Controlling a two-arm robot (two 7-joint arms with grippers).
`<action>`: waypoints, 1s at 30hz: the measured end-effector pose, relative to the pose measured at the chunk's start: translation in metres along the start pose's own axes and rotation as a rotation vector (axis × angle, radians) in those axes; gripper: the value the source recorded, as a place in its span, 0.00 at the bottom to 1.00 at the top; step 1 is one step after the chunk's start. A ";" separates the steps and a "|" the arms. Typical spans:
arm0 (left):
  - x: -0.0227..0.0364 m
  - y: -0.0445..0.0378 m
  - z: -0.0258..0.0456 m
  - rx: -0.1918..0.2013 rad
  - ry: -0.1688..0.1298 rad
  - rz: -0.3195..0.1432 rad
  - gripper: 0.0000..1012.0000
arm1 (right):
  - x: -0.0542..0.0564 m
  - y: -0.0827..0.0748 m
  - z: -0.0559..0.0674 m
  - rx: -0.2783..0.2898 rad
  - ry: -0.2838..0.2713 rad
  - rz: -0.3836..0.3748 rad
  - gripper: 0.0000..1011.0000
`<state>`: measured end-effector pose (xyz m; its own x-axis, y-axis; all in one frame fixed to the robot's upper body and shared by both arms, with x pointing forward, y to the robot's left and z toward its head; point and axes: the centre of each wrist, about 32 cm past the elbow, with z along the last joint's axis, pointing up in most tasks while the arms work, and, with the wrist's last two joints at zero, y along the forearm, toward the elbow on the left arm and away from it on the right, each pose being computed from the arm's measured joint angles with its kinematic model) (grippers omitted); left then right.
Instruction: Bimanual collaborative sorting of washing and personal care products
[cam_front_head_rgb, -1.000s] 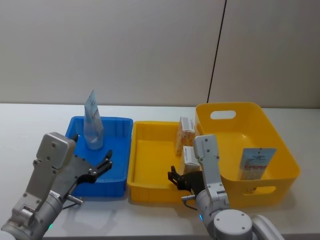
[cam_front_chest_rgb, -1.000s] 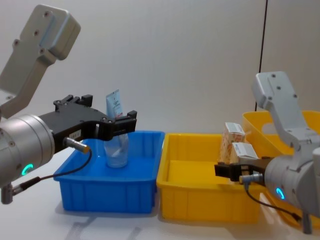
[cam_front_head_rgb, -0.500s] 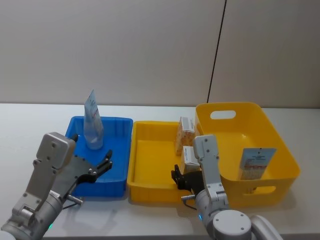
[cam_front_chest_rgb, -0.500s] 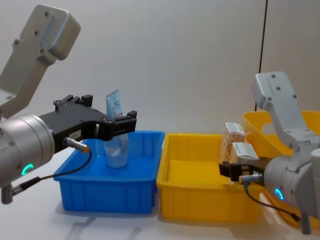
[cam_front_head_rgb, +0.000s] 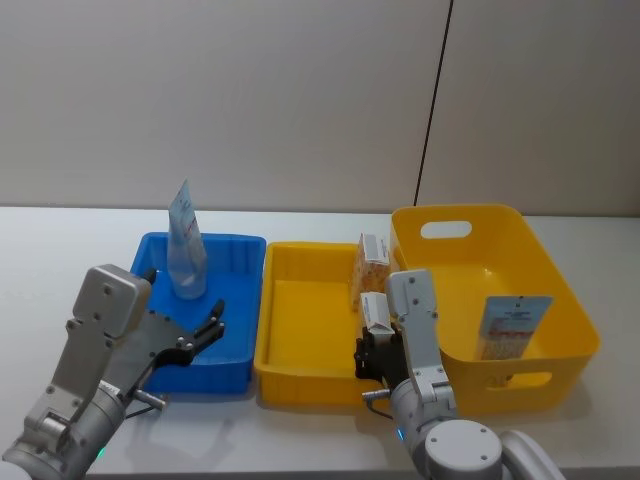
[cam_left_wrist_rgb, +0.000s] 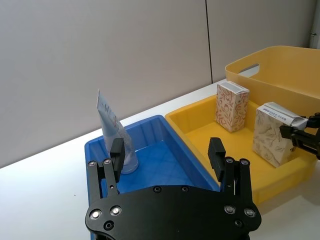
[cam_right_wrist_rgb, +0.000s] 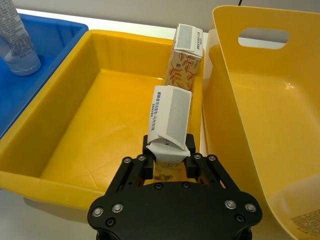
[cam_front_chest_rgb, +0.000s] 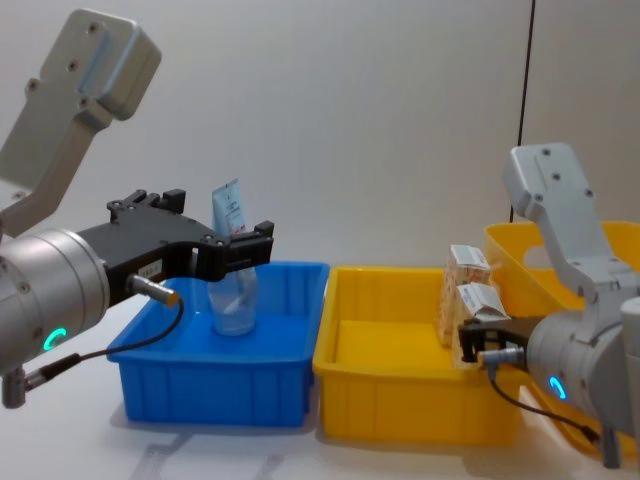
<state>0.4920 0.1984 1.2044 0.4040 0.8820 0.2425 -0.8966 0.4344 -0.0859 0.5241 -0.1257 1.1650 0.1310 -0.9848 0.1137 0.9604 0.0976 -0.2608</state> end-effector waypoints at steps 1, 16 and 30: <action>0.0000 0.0000 0.0000 0.000 0.000 0.000 0.99 | 0.000 0.000 0.000 0.000 0.000 0.000 0.34; 0.0000 0.0000 0.0000 0.000 0.000 0.000 0.99 | 0.001 -0.002 0.001 0.071 0.009 0.024 0.21; 0.0000 0.0000 0.0000 0.000 0.000 0.000 0.99 | 0.005 -0.007 0.014 0.259 0.064 0.068 0.21</action>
<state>0.4920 0.1984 1.2044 0.4040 0.8820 0.2425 -0.8966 0.4344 -0.0859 0.5219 -0.1296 1.1809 0.1892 -0.9811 0.0415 0.9819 0.1889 -0.0111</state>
